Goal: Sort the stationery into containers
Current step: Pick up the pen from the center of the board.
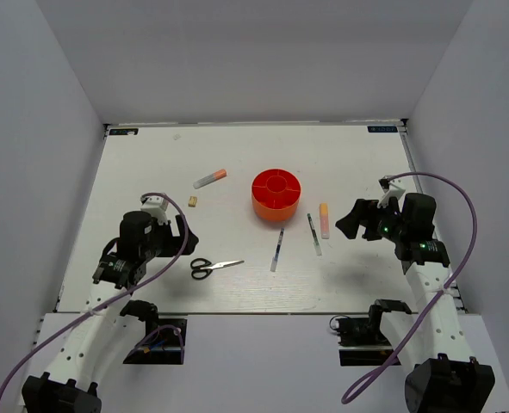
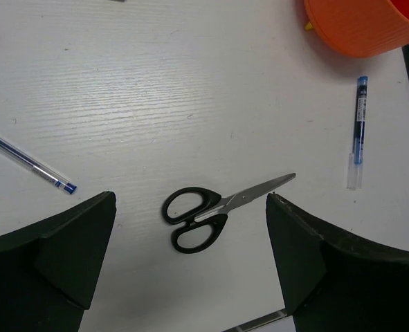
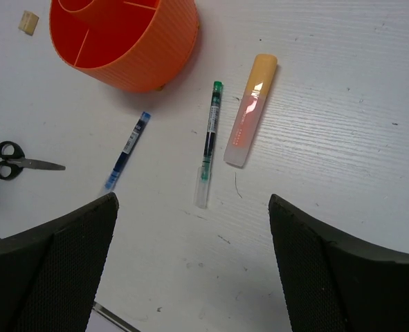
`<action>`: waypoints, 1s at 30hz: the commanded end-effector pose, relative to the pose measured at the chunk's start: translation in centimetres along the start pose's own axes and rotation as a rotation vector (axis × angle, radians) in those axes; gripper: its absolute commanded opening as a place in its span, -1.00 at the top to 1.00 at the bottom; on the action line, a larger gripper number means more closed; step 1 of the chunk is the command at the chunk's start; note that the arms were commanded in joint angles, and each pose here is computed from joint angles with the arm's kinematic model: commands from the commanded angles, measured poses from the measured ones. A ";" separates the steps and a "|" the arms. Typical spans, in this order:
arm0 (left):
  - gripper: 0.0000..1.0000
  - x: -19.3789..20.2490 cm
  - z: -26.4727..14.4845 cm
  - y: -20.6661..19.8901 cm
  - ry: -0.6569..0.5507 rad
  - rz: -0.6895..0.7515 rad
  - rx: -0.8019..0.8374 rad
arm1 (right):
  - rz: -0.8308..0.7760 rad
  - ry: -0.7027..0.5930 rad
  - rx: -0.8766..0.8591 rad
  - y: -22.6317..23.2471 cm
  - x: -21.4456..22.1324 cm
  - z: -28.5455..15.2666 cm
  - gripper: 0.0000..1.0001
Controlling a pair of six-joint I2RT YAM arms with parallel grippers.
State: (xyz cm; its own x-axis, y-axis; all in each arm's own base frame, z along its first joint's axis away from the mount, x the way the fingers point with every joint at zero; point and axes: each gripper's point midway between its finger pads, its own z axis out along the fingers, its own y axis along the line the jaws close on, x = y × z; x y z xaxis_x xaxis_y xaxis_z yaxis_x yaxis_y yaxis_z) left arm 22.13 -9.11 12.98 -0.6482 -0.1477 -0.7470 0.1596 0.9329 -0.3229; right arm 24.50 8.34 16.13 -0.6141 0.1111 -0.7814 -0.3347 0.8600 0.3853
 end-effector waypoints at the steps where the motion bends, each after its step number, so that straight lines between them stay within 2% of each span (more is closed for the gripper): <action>1: -0.98 -0.9 -0.1 -0.4 -0.022 -0.006 0.012 | -0.010 -0.042 -0.020 0.4 -1.1 -0.1 -0.81; 13: -0.98 -0.4 0.3 -0.1 0.016 -0.012 -0.002 | -0.090 -0.017 -0.098 1.2 -0.1 0.0 -0.81; 14: -0.94 -0.3 0.4 -0.1 0.022 -0.013 -0.004 | -0.148 -0.009 -0.109 1.1 0.3 0.0 -0.81; 18: -0.46 0.0 0.9 0.3 0.051 -0.021 -0.023 | -0.238 0.016 -0.179 1.8 1.3 -0.3 -0.81; 19: 0.10 -0.1 1.0 0.3 0.057 -0.021 -0.030 | -0.238 0.028 -0.196 2.1 1.7 -0.4 -0.76; 20: 0.51 0.1 1.3 0.6 0.075 -0.026 -0.043 | -0.252 0.029 -0.203 2.1 1.8 -0.4 -0.45; 21: 0.89 0.3 1.3 1.0 0.086 -0.031 -0.069 | -0.266 0.030 -0.208 2.2 1.9 -0.4 0.11; 22: 1.00 0.1 1.3 1.4 0.086 -0.038 -0.099 | -0.257 0.032 -0.196 2.0 1.9 -0.4 0.99; 23: 1.00 0.1 1.5 2.0 0.088 -0.050 -0.134 | -0.259 0.030 -0.186 1.9 1.7 -0.5 1.00; 24: 1.00 0.4 1.7 2.5 0.105 -0.070 -0.165 | -0.261 0.036 -0.170 1.6 1.7 -0.5 1.00; 25: 0.90 0.4 1.9 3.6 0.113 -0.079 -0.231 | -0.262 0.034 -0.168 1.7 1.4 -0.5 0.83; 26: 0.49 0.7 1.6 4.9 0.127 -0.102 -0.314 | -0.257 0.041 -0.165 1.7 1.4 -0.6 0.12; 27: 0.01 0.6 1.5 6.0 0.142 -0.143 -0.384 | -0.256 0.044 -0.165 1.7 1.4 -0.6 -0.46; 28: -0.32 1.0 1.7 7.1 0.170 -0.161 -0.442 | -0.258 0.042 -0.166 1.8 1.1 -0.7 -0.81; 29: -0.41 0.1 1.3 7.4 0.161 -0.230 -0.487 | -0.256 0.047 -0.152 1.6 1.1 -0.6 -0.81; 30: -0.45 0.6 1.8 8.7 0.204 -0.265 -0.540 | -0.252 0.054 -0.149 1.6 1.2 -0.7 -0.76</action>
State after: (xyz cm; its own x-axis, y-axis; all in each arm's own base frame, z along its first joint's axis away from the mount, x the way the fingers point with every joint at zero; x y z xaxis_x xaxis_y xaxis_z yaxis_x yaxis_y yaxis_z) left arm 23.55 -4.96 8.37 -0.7924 -0.2526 -0.5552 -0.1811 0.9666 -0.1814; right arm 22.52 9.56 15.00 -0.5529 -0.1087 -0.8261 -0.5673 0.7753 0.2777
